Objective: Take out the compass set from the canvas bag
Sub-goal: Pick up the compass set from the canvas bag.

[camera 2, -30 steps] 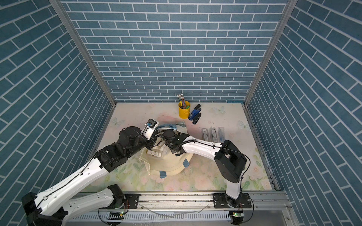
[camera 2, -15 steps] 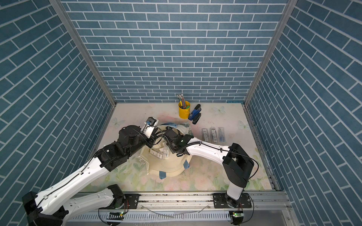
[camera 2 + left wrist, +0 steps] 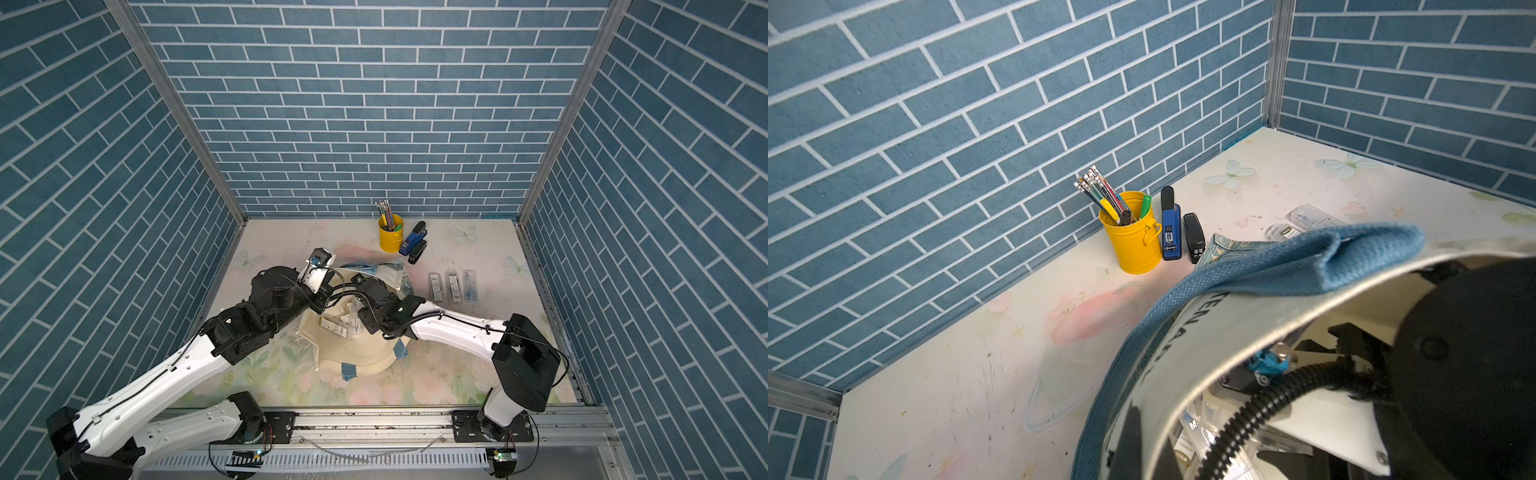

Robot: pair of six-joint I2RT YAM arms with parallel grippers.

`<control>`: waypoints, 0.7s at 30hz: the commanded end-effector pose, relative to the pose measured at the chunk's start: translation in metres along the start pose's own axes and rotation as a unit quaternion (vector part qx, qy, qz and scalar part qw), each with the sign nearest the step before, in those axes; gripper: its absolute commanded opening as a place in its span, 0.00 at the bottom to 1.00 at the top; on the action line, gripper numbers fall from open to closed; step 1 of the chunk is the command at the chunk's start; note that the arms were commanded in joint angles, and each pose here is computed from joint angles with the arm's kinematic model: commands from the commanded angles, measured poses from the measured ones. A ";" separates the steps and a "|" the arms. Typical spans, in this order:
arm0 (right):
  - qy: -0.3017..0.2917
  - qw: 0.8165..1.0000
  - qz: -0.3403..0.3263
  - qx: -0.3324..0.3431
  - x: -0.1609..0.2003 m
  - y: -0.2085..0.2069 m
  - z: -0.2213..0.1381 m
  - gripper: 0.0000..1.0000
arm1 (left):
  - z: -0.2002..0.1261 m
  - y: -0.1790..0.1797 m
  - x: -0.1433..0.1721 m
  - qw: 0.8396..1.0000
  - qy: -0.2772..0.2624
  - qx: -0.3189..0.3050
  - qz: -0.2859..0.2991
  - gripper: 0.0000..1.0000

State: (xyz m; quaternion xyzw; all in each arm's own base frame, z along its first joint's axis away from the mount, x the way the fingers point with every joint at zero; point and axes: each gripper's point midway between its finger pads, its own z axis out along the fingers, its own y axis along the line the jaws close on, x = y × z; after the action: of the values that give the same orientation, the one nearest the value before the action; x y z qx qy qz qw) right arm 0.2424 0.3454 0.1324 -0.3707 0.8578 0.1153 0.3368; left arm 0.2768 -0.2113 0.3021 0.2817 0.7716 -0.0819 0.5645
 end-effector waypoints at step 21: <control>-0.188 0.976 0.019 -0.113 -0.083 0.016 -0.136 0.19 | -0.006 0.010 -0.009 0.999 -0.024 -0.024 -0.022 0.00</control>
State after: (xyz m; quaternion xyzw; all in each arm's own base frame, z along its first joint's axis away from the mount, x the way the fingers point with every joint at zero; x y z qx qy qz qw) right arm 0.2076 0.3448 0.2387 -0.3749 0.7873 0.2615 0.4138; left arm 0.2782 -0.2073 0.2981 0.2683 0.7795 -0.0772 0.5607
